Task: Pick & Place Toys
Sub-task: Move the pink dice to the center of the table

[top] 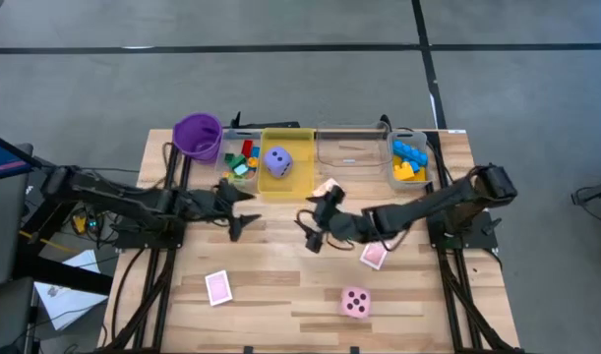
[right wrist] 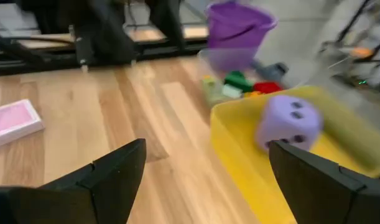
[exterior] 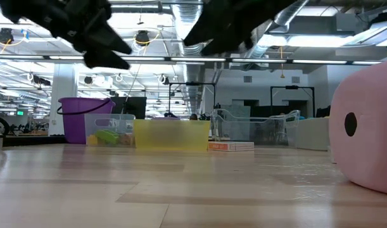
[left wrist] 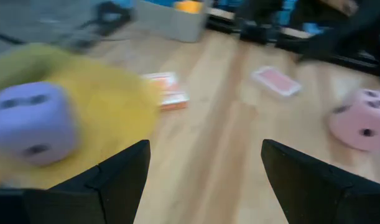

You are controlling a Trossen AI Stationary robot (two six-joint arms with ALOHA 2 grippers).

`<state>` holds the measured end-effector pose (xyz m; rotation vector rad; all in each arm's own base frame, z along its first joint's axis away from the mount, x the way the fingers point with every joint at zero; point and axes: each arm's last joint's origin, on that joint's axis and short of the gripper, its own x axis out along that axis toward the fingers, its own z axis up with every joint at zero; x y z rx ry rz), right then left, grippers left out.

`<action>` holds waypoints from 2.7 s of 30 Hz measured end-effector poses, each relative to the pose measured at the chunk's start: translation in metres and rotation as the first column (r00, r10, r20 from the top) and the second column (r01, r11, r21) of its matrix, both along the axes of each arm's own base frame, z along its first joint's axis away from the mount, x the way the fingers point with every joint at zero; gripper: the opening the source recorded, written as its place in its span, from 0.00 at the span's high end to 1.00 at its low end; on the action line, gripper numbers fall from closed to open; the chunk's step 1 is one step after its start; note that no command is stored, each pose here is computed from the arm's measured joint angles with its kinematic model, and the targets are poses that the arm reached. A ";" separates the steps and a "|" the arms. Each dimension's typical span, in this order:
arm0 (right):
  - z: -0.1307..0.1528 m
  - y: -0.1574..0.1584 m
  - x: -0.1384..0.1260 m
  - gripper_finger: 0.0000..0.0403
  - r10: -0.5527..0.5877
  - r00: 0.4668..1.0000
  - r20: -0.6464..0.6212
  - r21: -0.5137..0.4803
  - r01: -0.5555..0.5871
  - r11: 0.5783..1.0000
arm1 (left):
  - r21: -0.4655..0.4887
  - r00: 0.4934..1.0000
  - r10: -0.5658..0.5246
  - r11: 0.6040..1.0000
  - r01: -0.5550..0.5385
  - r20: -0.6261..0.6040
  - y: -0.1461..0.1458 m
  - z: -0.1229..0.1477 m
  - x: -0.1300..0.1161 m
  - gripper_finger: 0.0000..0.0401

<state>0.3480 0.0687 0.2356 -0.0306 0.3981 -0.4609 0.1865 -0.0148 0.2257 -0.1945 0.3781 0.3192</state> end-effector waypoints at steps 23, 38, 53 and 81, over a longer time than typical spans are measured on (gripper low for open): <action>0.029 0.116 -0.140 0.17 0.120 0.987 -0.105 -0.082 -0.129 0.988 | 0.048 0.872 -0.476 0.879 0.474 0.114 -0.122 -0.018 0.185 0.25; 0.005 0.138 -0.155 0.17 0.226 0.945 -0.236 0.165 -0.190 0.968 | 0.048 0.870 -0.492 0.868 0.494 -0.034 -0.158 -0.027 0.237 0.25; -0.050 0.151 -0.148 0.17 0.263 0.751 -0.605 0.551 0.157 0.819 | 0.046 0.868 -0.488 0.869 0.493 -0.091 -0.150 0.005 0.220 0.25; -0.068 0.087 -0.030 0.17 0.195 0.941 -0.275 0.373 -0.082 0.924 | -0.052 0.775 -0.396 0.902 0.428 -0.493 -0.120 0.048 0.146 0.25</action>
